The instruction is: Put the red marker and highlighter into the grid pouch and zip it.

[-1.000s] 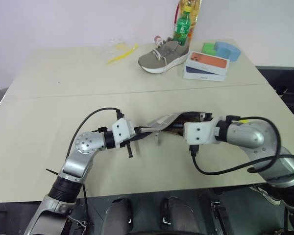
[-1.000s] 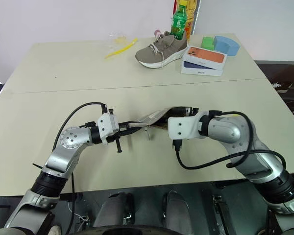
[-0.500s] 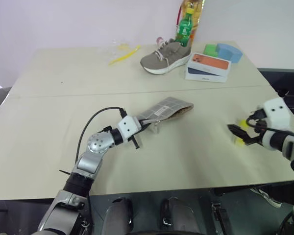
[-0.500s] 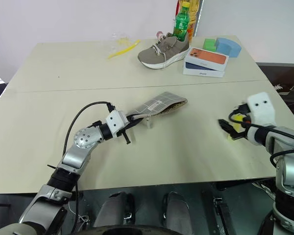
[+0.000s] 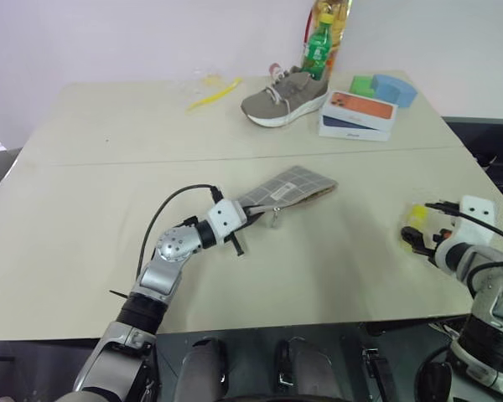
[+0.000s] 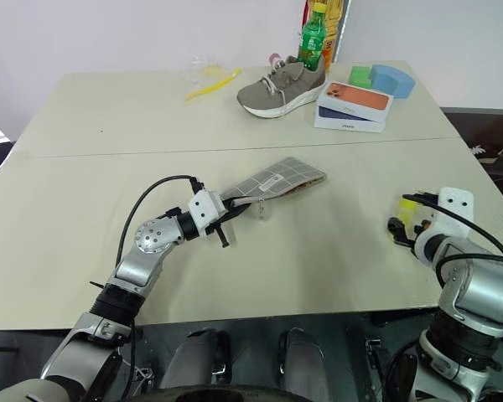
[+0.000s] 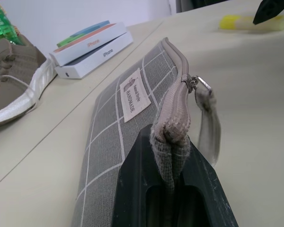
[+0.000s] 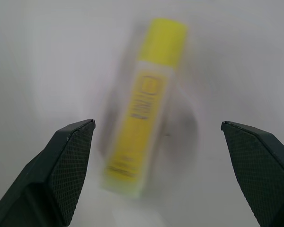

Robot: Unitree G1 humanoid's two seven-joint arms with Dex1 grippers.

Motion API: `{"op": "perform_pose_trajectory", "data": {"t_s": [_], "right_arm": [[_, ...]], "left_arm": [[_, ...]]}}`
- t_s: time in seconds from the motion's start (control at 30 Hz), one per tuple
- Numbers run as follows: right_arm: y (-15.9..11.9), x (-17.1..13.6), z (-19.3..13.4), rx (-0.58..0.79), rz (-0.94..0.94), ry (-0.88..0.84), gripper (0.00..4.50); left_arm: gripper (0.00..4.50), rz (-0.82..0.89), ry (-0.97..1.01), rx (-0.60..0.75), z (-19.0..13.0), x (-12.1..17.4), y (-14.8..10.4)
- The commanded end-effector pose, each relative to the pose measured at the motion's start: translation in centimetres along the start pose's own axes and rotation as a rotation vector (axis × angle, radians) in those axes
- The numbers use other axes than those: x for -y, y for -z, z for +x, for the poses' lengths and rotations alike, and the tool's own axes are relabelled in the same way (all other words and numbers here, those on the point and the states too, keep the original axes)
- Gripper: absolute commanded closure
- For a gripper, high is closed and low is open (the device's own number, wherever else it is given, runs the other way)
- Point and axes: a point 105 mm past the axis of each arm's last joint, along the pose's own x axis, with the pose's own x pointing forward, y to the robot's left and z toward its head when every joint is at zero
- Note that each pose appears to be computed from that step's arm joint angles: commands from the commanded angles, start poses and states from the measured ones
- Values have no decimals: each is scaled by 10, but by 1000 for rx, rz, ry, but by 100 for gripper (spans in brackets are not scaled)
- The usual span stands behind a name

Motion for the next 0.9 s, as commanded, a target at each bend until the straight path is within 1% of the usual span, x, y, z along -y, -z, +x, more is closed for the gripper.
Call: {"op": "perform_pose_trajectory", "data": {"t_s": [0.03,0.07,0.13,0.2,0.3,0.33,0.43,0.53,0.57,0.6,0.7,0.9], "right_arm": [[-6,-1,1,27,-8,5,8],[-4,-1,2,22,-7,10,30],[-1,1,5,6,-14,25,92],[-2,2,6,2,-41,34,187],[-7,-3,6,25,-113,18,343],[-11,-7,5,49,-162,6,367],[-26,-33,-3,151,-469,-84,366],[-42,-73,-23,319,-886,-207,366],[-43,-87,-31,367,-1011,-267,366],[-41,-97,-36,392,-1086,-314,366],[-38,-108,-40,413,-1149,-378,366],[-36,-114,-39,423,-1190,-404,366]], "left_arm": [[450,12,5,39,2,0,-10],[450,11,5,40,1,1,-9],[450,7,-1,40,0,1,-10],[450,6,-6,39,-1,1,-10],[450,3,-13,36,-2,-1,-9],[450,2,-15,35,-3,-1,-9],[450,-7,-33,25,-6,-8,-7],[450,-24,-69,22,-9,-19,-7],[450,-25,-74,23,-10,-22,-8],[450,-25,-73,24,-11,-23,-9],[450,-23,-56,30,-12,-22,-11],[450,-32,-46,46,-12,-19,-15]]}}
